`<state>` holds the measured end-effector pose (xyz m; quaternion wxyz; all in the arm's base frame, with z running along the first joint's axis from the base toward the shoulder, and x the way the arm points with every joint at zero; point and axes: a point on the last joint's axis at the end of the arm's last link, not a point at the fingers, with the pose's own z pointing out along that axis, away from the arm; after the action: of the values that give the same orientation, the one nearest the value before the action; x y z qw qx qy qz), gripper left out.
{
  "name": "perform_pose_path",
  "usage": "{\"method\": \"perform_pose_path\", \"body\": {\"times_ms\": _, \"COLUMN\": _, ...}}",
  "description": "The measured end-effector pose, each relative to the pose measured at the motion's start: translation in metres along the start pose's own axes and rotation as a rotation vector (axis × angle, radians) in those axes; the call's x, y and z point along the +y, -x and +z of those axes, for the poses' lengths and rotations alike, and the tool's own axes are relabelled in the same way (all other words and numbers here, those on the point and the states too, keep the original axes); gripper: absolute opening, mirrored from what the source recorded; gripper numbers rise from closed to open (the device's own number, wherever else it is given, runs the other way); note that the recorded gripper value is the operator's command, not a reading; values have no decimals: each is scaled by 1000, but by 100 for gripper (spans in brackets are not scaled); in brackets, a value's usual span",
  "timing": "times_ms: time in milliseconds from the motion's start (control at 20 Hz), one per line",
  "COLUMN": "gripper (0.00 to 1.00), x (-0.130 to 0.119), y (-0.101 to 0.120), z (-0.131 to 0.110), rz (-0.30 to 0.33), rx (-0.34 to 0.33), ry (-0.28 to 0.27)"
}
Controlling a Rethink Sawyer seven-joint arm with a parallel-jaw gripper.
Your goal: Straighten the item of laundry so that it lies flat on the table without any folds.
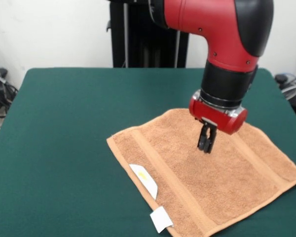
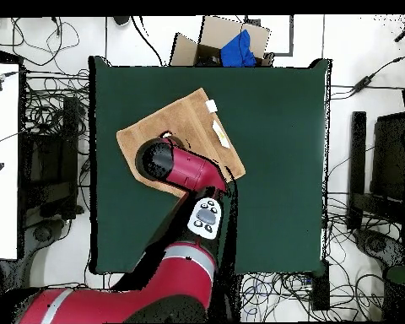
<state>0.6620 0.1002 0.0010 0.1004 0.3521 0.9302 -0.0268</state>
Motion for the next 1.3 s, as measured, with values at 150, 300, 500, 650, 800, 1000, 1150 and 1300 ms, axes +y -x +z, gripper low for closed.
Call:
{"method": "perform_pose_path", "body": {"times_ms": 150, "gripper": 0, "x": 1, "y": 4, "z": 2, "rz": -9, "rx": -34, "ry": 14}}
{"method": "perform_pose_path", "body": {"times_ms": 300, "gripper": 0, "x": 2, "y": 7, "z": 3, "rz": -6, "rx": -57, "ry": 26}}
{"method": "perform_pose_path", "body": {"times_ms": 500, "gripper": 0, "x": 1, "y": 13, "z": 5, "rz": 0, "rx": -80, "ry": 34}}
{"method": "perform_pose_path", "body": {"times_ms": 650, "gripper": 0, "x": -4, "y": 17, "z": 6, "rz": -1, "rx": -87, "ry": 32}}
{"method": "perform_pose_path", "body": {"times_ms": 800, "gripper": 0, "x": -10, "y": 21, "z": 7, "rz": -10, "rx": -90, "ry": 27}}
{"method": "perform_pose_path", "body": {"times_ms": 1000, "gripper": 0, "x": -18, "y": 26, "z": 6, "rz": -26, "rx": -95, "ry": 21}}
{"method": "perform_pose_path", "body": {"times_ms": 1150, "gripper": 0, "x": -25, "y": 30, "z": 4, "rz": -41, "rx": -99, "ry": 17}}
{"method": "perform_pose_path", "body": {"times_ms": 1300, "gripper": 0, "x": -32, "y": 34, "z": 1, "rz": -51, "rx": -103, "ry": 13}}
